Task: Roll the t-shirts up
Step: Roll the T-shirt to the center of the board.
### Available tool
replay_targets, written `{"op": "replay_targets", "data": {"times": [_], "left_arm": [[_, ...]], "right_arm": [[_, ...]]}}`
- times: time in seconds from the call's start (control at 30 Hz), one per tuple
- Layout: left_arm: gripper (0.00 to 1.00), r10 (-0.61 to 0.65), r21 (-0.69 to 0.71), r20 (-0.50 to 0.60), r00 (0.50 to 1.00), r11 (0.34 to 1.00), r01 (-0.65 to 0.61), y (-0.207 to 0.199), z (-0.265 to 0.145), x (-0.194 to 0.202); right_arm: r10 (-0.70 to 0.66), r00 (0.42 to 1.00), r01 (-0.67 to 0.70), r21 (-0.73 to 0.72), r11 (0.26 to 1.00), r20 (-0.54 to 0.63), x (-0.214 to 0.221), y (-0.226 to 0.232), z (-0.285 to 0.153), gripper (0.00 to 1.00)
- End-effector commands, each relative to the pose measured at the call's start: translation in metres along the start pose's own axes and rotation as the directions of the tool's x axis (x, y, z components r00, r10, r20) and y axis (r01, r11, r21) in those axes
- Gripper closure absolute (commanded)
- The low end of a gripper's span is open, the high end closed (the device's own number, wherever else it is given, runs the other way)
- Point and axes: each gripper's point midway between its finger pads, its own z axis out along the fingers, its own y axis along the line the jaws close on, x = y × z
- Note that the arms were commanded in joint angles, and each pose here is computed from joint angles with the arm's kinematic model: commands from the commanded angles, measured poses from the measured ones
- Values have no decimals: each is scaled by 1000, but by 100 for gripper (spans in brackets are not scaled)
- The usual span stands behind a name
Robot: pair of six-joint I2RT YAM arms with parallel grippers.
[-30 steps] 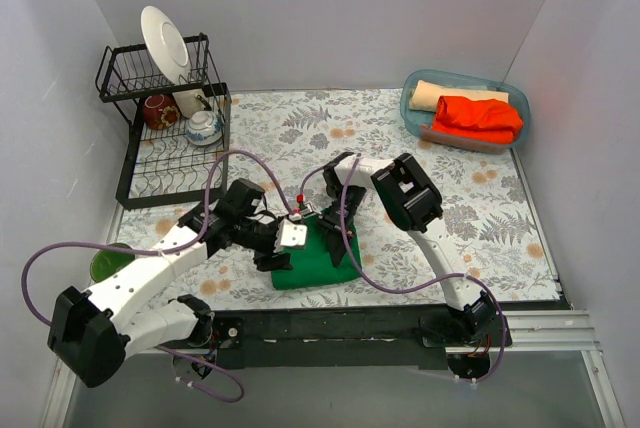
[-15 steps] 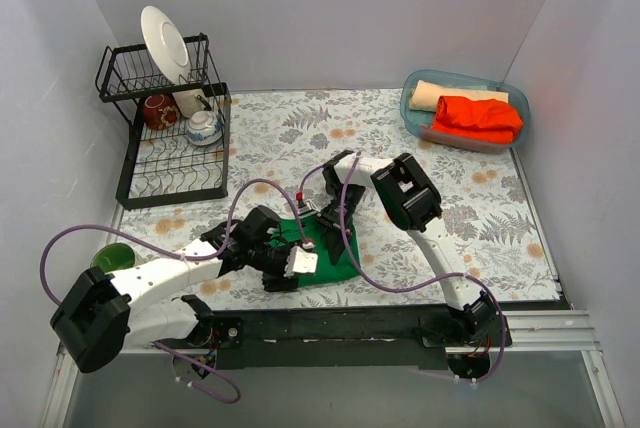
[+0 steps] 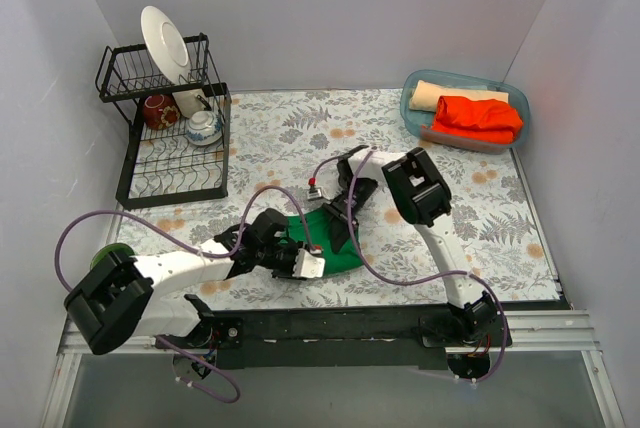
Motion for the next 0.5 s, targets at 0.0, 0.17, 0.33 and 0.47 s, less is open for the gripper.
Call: {"op": "replay_targets", "data": {"times": [0.0, 0.17, 0.33, 0.47], "left_arm": [[80, -124, 109, -279, 952, 981, 160, -45, 2, 69], [87, -231, 157, -205, 951, 951, 265, -42, -3, 41], [87, -402, 173, -66, 913, 897, 407, -28, -14, 5], [85, -441, 195, 11, 897, 881, 431, -12, -17, -13]], "right_arm": [[-39, 978, 43, -18, 999, 207, -7, -20, -31, 50], [-203, 962, 166, 199, 966, 184, 23, 14, -85, 16], [-555, 830, 421, 586, 693, 59, 24, 45, -139, 1], [-765, 627, 488, 839, 241, -145, 5, 63, -156, 1]]}}
